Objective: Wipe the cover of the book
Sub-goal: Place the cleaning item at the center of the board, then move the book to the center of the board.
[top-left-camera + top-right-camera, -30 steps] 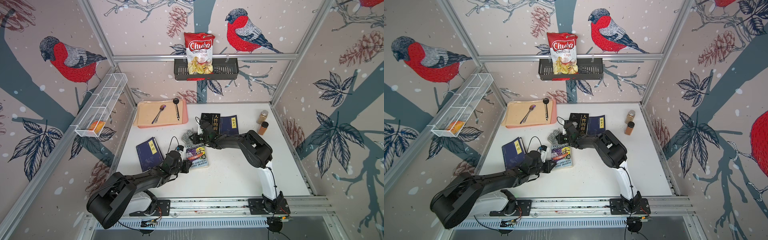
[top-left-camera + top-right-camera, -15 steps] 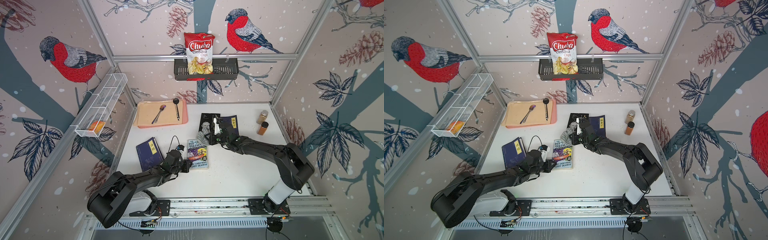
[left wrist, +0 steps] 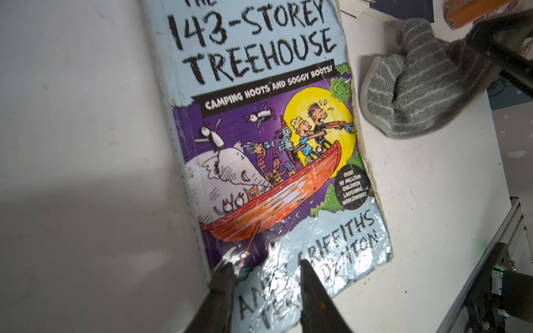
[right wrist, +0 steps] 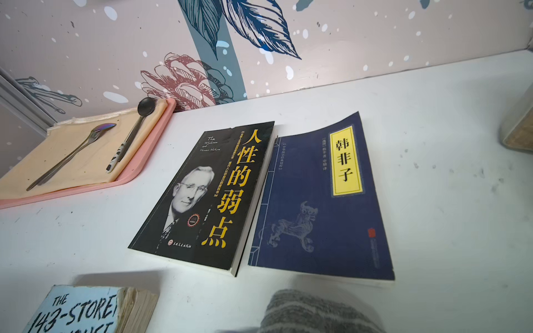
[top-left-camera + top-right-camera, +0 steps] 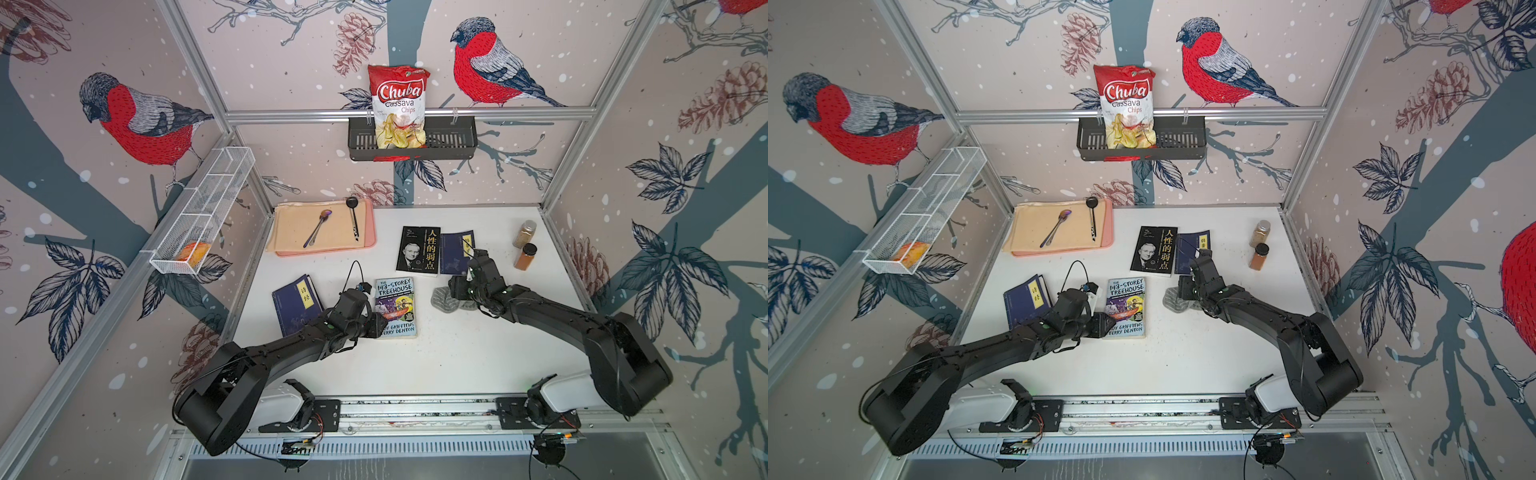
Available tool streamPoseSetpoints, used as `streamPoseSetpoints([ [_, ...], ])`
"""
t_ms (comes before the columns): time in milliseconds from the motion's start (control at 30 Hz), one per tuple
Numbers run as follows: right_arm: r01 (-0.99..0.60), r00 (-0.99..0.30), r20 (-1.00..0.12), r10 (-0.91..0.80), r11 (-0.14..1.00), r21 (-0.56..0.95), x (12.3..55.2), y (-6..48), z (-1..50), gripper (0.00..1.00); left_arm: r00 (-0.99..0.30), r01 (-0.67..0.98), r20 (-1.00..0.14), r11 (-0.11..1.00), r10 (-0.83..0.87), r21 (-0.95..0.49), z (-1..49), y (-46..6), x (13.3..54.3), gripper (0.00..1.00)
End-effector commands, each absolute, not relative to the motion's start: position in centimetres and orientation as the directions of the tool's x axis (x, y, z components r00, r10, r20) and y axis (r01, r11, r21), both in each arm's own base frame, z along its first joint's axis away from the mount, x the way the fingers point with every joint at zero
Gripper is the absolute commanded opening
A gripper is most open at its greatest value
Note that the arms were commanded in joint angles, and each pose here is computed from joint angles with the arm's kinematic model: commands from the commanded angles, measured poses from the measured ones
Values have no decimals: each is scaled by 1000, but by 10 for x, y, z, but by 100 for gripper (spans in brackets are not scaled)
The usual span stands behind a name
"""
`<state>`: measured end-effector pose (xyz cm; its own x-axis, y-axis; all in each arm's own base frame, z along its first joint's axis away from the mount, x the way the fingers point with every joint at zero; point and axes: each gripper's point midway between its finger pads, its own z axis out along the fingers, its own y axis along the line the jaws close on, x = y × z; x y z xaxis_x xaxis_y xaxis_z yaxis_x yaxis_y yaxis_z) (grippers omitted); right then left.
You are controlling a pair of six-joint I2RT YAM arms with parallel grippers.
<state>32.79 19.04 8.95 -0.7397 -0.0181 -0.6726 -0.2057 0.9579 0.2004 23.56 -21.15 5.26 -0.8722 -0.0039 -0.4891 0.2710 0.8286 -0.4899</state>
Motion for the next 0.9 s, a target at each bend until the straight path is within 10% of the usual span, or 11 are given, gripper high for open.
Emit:
streamPoseSetpoints([
  [0, -201, -694, -718, -43, 970, 136, 330, 194, 109, 69, -859, 294, -510, 852, 36, -434, 61, -207, 240, 50],
  [533, -511, -774, -596, -213, 766, 390, 248, 331, 57, 68, -858, 277, -513, 871, 34, -406, 54, -202, 255, 66],
  [867, -530, -817, -513, -264, 694, 487, 239, 387, 15, 37, -874, 212, -486, 902, 4, -375, 29, -185, 271, 58],
])
